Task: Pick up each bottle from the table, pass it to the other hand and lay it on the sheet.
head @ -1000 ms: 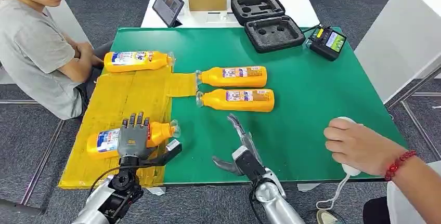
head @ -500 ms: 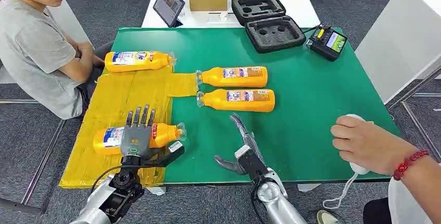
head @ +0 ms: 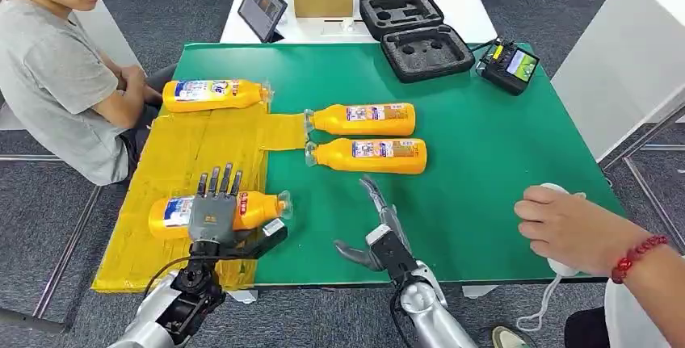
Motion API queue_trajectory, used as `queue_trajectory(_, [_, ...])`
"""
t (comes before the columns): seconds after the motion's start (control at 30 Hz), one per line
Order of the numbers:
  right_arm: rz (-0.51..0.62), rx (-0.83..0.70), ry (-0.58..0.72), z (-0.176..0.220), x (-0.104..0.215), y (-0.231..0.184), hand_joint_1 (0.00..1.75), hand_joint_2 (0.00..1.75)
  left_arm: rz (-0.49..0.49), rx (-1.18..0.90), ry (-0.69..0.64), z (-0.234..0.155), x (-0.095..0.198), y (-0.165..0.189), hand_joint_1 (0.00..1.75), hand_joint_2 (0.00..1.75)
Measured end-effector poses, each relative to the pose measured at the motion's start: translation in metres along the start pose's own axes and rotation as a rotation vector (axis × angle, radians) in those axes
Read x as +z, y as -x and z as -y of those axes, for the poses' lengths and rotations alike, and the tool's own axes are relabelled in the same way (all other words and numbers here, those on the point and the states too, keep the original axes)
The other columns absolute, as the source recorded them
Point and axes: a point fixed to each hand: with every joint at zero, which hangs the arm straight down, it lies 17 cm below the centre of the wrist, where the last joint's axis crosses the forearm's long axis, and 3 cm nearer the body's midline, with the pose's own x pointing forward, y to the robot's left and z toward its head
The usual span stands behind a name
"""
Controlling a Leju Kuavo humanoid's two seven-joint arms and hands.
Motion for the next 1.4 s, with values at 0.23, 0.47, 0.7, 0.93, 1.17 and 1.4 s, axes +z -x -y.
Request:
queue_trajectory(0.23, [0.002, 0.006, 0.002, 0.001, -0.002, 0.0, 0.0, 1.75, 0.001, 0.024, 0.028, 0.006, -0.003, 0.0, 0.0, 0.0])
queue_trajectory(0.47, [0.004, 0.006, 0.004, 0.002, -0.004, -0.001, 0.0, 1.75, -0.006, 0.031, 0.043, 0.01, -0.005, 0.002, 0.0, 0.0])
queue_trajectory(0.7, [0.007, 0.003, 0.009, 0.004, -0.007, -0.002, 0.0, 1.75, -0.011, 0.036, 0.049, 0.011, -0.006, 0.002, 0.0, 0.0])
queue_trajectory(0.93, [0.006, 0.002, 0.015, 0.005, -0.007, -0.002, 0.0, 1.75, 0.002, 0.028, 0.067, 0.014, -0.008, 0.0, 0.0, 0.0])
queue_trajectory(1.17, [0.004, -0.001, 0.02, 0.007, -0.007, -0.001, 0.0, 1.75, -0.008, 0.033, 0.082, 0.017, -0.01, 0.001, 0.0, 0.0])
queue_trajectory(1.4, [0.003, 0.003, 0.024, 0.009, -0.006, 0.0, 0.0, 1.75, -0.004, 0.033, 0.085, 0.017, -0.01, -0.001, 0.0, 0.0])
